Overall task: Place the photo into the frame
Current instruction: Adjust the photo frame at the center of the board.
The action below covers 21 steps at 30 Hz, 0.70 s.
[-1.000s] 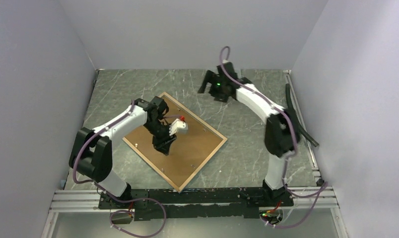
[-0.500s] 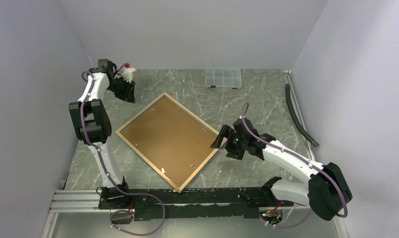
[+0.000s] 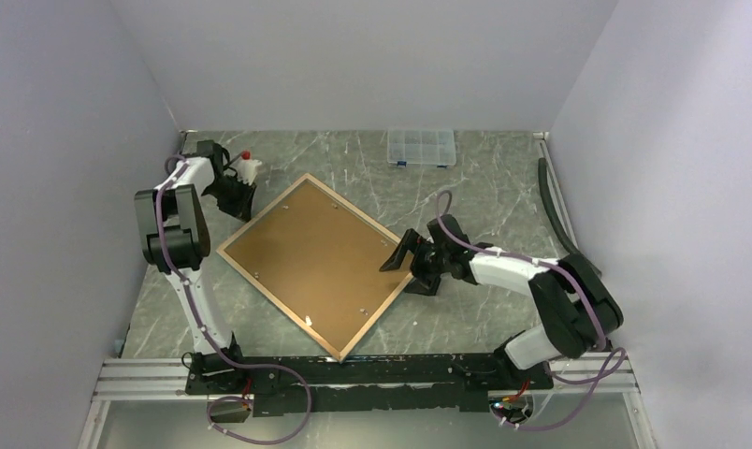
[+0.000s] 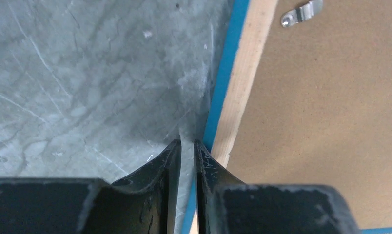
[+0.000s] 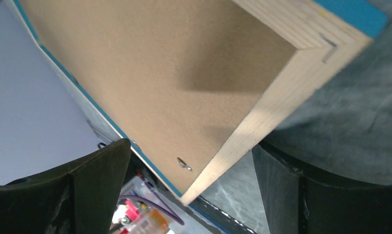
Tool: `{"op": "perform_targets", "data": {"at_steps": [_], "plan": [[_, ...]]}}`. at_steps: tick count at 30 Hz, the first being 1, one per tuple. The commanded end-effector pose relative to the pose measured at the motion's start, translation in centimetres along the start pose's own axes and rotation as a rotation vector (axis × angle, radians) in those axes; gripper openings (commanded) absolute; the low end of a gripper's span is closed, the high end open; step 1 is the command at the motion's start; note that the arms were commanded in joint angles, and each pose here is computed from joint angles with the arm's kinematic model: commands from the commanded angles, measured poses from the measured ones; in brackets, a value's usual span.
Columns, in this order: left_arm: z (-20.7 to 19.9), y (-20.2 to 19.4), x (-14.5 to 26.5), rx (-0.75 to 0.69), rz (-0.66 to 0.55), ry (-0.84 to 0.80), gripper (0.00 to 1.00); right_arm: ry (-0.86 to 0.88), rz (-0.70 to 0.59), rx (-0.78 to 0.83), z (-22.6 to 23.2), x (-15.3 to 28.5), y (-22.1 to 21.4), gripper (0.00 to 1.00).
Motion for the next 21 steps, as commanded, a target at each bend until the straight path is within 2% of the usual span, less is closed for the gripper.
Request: {"op": "perform_targets", "data": {"at_steps": [1,8,13,21], "plan": [[-2.8,-2.3,0.1,-0.027,0.051,-0.103,0.22,0.062,-0.086,-0.006,0.9,-0.1,4.5,1.00],[-10.2,-4.4,0.4,-0.195,0.127,-0.297,0.24,0.001,-0.207,0.015,2.0,2.8,11.4,1.00],[-15.5,-5.3,0.4,-0.291,0.156,-0.443,0.26,-0.094,-0.288,0.036,3.0,4.2,14.4,1.00],[-18.1,-6.5,1.2,-0.263,0.134,-0.598,0.29,-0.352,-0.442,-0.045,-0.4,6.8,14.9,1.00]]}}
Point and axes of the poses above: each gripper's point midway between its finger pads, its own x axis back along the fingers, its own z axis along the line the jaws close on, y = z × x, the point moved 10 cm from there along x, back along the fingers, and after that the axes turned 2 degrees about -x, right-handed, at the moved point
